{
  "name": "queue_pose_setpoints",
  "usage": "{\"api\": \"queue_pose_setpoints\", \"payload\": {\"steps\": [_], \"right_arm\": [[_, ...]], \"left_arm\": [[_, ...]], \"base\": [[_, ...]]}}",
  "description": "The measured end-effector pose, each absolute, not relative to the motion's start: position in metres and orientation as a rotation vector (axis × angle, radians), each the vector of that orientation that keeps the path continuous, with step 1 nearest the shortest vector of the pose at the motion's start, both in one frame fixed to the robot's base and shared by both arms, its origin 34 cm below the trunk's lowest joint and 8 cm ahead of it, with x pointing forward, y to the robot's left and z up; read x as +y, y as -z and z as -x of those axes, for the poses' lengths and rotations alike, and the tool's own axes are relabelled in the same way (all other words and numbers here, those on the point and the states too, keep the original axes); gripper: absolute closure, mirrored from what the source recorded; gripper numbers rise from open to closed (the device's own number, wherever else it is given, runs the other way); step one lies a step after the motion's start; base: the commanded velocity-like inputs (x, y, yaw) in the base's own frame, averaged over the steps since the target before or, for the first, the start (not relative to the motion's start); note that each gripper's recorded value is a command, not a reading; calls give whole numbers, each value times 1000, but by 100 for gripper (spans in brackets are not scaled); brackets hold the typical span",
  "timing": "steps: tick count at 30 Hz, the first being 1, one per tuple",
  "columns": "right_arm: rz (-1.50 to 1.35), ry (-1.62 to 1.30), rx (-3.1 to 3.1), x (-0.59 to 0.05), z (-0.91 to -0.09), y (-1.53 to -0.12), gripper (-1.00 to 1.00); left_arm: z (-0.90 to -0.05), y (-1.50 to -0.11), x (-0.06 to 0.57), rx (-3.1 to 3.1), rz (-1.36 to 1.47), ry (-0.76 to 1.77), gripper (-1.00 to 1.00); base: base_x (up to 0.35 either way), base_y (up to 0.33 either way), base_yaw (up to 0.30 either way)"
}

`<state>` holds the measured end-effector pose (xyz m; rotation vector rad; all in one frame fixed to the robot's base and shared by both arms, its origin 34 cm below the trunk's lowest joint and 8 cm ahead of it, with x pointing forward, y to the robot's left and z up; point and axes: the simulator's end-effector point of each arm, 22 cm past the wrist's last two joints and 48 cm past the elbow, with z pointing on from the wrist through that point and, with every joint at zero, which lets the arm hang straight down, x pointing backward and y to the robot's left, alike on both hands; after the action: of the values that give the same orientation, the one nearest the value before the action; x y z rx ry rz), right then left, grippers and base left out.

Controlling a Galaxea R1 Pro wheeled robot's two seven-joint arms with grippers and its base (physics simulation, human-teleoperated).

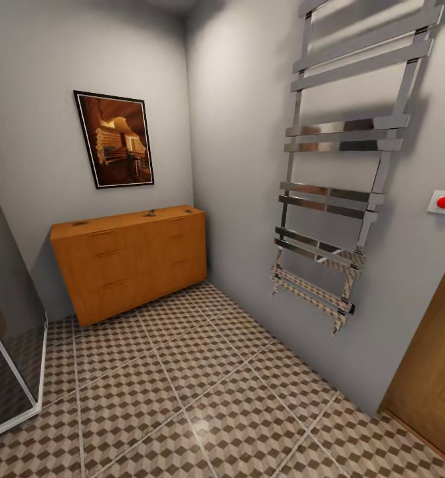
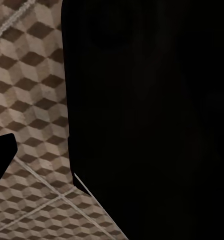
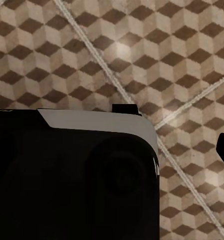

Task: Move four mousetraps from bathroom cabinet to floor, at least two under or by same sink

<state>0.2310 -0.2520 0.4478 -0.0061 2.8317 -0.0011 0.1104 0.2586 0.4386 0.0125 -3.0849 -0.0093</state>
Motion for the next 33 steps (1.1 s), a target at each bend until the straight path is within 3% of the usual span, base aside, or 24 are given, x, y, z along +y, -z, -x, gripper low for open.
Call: {"api": "queue_pose_setpoints", "payload": {"steps": [20, 33], "right_arm": [[2, -2, 2806, -251, -243, -450, -100], [14, 10, 2507, -256, -396, -497, -100]], "left_arm": [[-132, -438, 244, -3139, -12, -16, -100], [-358, -483, 256, -3620, -40, 61, -100]], "base": [[0, 0, 0], [0, 0, 0]]}}
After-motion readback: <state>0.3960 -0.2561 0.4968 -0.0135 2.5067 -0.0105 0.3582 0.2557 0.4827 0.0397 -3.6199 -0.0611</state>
